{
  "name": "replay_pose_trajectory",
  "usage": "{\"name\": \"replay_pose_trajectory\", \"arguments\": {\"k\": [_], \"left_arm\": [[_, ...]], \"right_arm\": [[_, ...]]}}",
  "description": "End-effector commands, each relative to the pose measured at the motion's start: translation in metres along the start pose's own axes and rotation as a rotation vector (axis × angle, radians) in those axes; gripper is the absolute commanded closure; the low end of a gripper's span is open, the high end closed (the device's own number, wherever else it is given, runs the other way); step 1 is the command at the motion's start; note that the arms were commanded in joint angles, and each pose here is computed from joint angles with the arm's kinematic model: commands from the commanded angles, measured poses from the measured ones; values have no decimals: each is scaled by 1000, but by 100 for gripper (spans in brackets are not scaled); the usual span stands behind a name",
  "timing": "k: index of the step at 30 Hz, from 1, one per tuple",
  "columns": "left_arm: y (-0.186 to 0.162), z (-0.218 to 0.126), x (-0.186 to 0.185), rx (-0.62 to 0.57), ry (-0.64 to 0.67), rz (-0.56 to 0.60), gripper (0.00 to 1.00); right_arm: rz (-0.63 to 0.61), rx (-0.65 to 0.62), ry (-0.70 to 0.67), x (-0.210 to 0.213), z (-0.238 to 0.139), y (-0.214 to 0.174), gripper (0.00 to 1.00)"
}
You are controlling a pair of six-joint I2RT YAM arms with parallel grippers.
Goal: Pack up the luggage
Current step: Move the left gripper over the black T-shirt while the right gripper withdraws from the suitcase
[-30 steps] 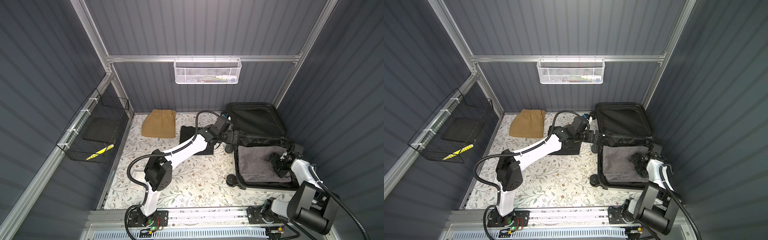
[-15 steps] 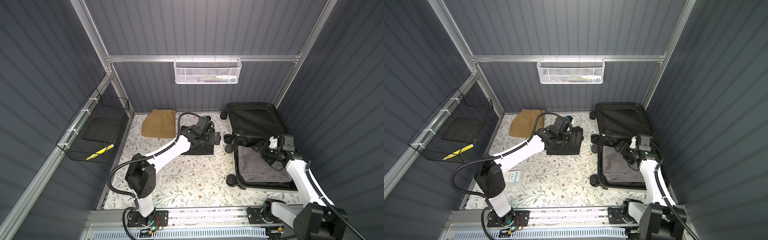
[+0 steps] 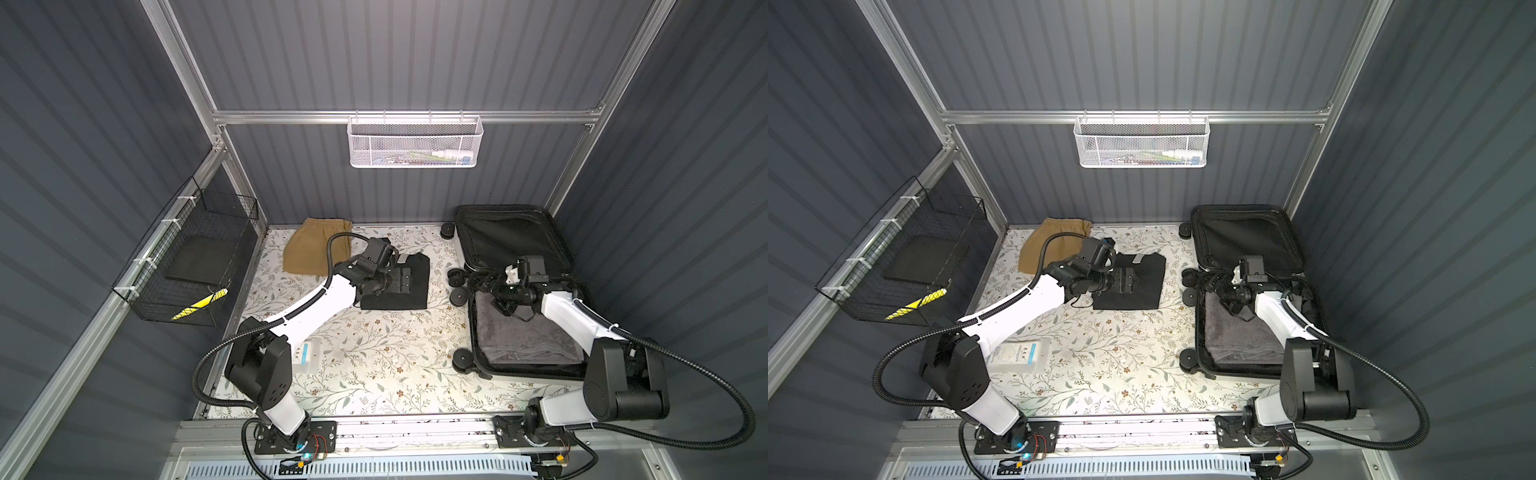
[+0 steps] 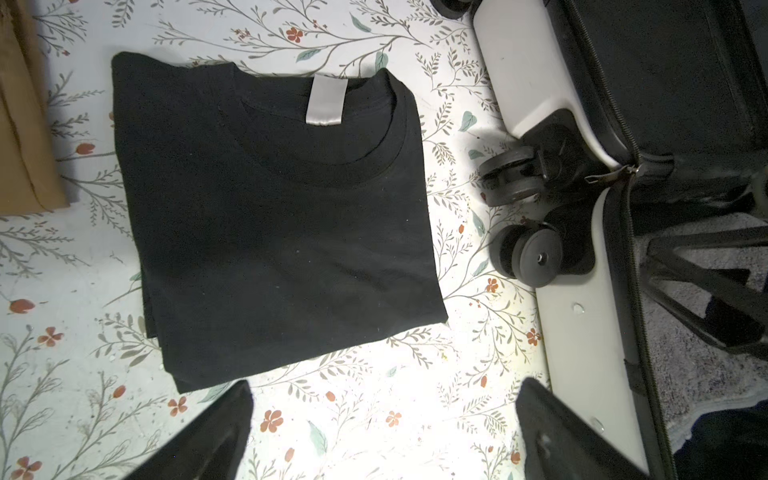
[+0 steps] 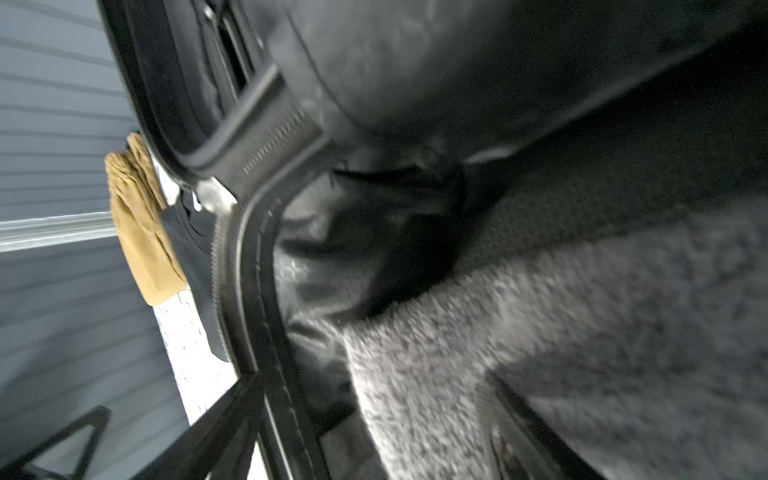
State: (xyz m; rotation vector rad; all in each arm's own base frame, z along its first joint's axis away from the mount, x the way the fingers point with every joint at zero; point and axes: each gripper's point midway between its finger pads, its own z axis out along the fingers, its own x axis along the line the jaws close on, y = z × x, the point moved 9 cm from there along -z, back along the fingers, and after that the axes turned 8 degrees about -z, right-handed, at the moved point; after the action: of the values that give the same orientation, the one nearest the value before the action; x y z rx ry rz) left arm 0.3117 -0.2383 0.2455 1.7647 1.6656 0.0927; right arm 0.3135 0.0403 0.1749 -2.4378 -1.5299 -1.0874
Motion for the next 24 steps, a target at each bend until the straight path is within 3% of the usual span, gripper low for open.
{"name": "replay_pose_trajectory", "arguments": {"k": [1, 13, 19, 24], "left_arm": [[-1, -8, -1, -4, -13, 20, 0], [-3, 0, 11, -8, -1, 15, 0], [2, 14, 36, 5, 39, -46, 0], [6, 28, 54, 37, 77, -59, 0]], "right_arm": [[-9, -27, 48, 11, -6, 5, 18], [-63, -82, 6, 16, -50, -2, 16], [-156, -116, 88, 44, -77, 4, 17], [-223, -112, 138, 83, -73, 3, 18]]}}
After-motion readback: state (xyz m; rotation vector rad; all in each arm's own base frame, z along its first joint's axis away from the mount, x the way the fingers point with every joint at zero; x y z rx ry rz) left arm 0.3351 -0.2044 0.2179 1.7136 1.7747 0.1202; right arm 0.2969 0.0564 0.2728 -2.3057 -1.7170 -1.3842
